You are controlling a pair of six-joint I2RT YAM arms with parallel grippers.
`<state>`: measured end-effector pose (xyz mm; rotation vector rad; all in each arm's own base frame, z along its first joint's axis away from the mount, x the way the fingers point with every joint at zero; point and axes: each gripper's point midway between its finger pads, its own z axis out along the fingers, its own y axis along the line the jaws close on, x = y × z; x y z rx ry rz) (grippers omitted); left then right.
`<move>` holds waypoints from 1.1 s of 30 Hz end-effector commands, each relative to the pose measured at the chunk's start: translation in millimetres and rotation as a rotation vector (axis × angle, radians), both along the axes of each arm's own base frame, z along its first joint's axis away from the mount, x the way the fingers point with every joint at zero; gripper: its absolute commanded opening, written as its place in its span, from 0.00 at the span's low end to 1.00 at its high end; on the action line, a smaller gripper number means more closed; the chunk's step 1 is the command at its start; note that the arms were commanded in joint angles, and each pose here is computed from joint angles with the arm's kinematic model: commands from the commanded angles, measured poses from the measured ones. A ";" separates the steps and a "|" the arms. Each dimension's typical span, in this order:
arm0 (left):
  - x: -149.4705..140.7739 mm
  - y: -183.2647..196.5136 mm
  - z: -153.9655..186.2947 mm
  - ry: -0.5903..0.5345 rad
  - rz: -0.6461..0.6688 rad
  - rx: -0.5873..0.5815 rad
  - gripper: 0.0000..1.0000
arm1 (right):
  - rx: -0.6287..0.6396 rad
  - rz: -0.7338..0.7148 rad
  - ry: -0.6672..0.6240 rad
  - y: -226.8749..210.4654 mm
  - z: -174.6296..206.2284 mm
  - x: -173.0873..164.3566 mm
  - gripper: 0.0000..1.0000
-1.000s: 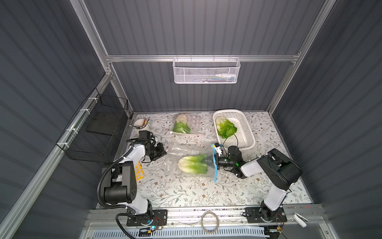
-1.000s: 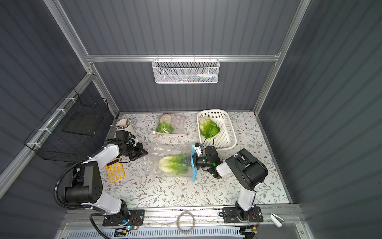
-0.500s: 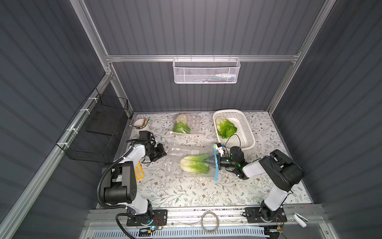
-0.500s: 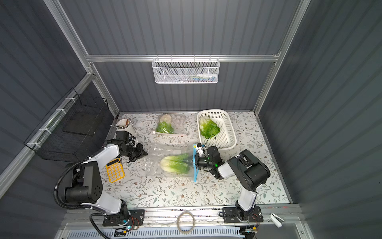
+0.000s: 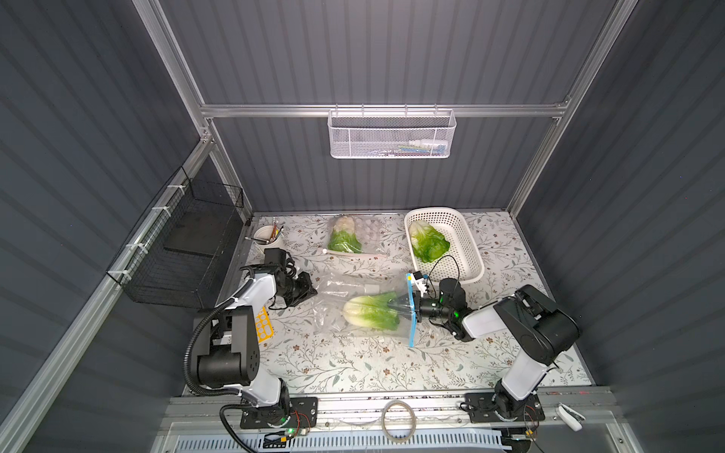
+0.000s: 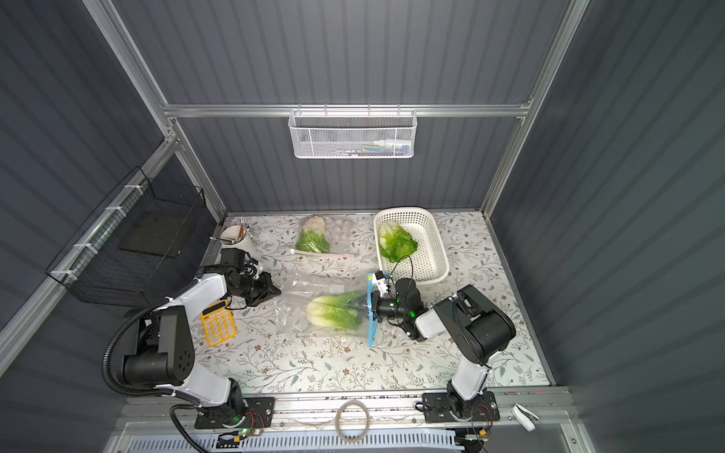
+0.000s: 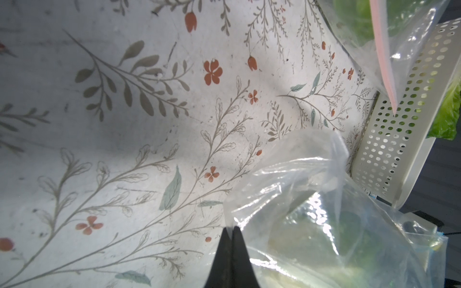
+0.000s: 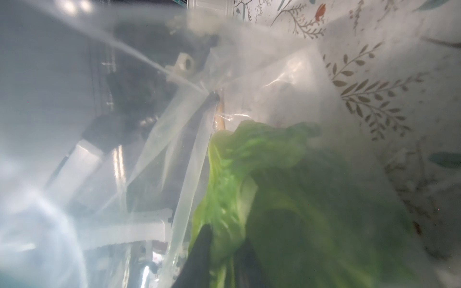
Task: Open the zip-top bag and take out the chinese cabbages
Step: Pick up the Chinese cabbage from the zipper food storage bag.
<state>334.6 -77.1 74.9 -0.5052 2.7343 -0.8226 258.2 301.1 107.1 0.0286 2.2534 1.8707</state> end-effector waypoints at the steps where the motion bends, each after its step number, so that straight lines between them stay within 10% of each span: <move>1: 3.6 11.7 1.1 -0.012 0.033 0.033 0.00 | 0.037 0.017 -0.033 0.0 7.3 0.9 0.25; 25: 4.4 7.4 3.6 -0.021 0.021 0.007 0.00 | 0.073 0.011 -0.022 10.7 6.8 13.7 0.36; 33: 4.2 7.6 4.1 -0.023 0.020 0.009 0.00 | 0.075 0.011 -0.021 11.4 6.8 14.4 0.09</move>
